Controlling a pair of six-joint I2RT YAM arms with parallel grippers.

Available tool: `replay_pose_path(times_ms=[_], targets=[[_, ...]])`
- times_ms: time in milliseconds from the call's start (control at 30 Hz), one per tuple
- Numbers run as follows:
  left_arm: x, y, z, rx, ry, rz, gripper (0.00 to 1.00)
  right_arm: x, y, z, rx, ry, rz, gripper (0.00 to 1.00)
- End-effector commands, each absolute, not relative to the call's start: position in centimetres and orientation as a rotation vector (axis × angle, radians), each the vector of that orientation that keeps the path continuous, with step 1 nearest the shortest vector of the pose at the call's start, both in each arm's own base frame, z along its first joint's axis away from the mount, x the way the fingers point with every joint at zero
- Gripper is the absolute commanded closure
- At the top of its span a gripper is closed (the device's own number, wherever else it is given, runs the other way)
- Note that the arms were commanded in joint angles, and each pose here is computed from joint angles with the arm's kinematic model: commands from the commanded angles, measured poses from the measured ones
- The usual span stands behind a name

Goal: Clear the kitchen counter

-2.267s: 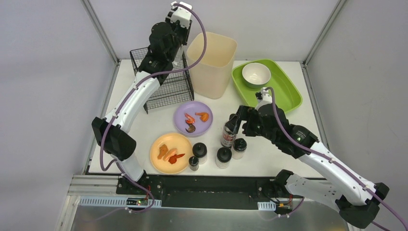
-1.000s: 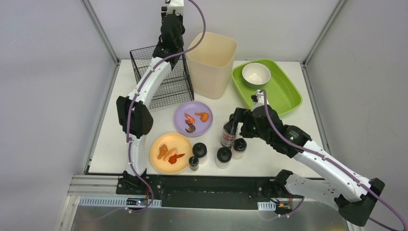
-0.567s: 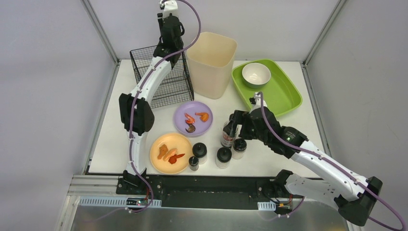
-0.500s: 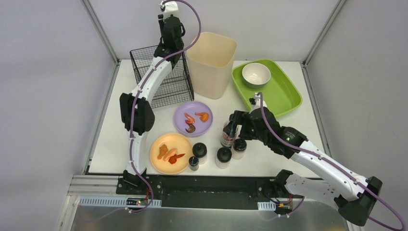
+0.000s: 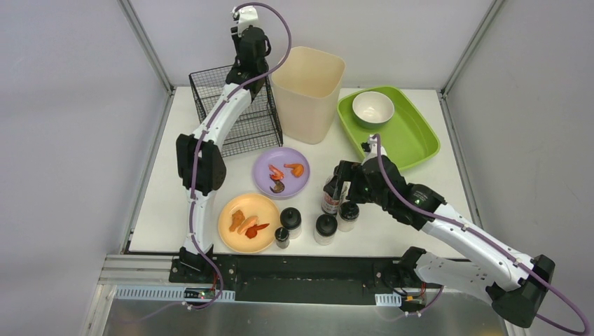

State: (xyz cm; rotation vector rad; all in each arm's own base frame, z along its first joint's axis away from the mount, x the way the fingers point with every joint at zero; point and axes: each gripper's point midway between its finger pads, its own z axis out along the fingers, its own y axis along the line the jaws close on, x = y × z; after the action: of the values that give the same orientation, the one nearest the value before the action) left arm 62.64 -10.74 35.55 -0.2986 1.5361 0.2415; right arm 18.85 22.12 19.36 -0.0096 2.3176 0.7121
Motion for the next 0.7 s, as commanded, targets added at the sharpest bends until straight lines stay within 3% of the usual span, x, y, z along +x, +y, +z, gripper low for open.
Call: replay_pose_path(times_ms=[0, 667], targets=[[62.1, -9.9, 39.6, -0.411, 1.4, 0.151, 1.0, 19.1, 22.8, 20.0, -0.007, 2.288, 0.751, 0.1], [62.6, -10.8, 33.5, -0.388, 1.489, 0.147, 1.0, 18.8, 22.5, 19.9, 0.006, 2.278, 0.763, 0.1]])
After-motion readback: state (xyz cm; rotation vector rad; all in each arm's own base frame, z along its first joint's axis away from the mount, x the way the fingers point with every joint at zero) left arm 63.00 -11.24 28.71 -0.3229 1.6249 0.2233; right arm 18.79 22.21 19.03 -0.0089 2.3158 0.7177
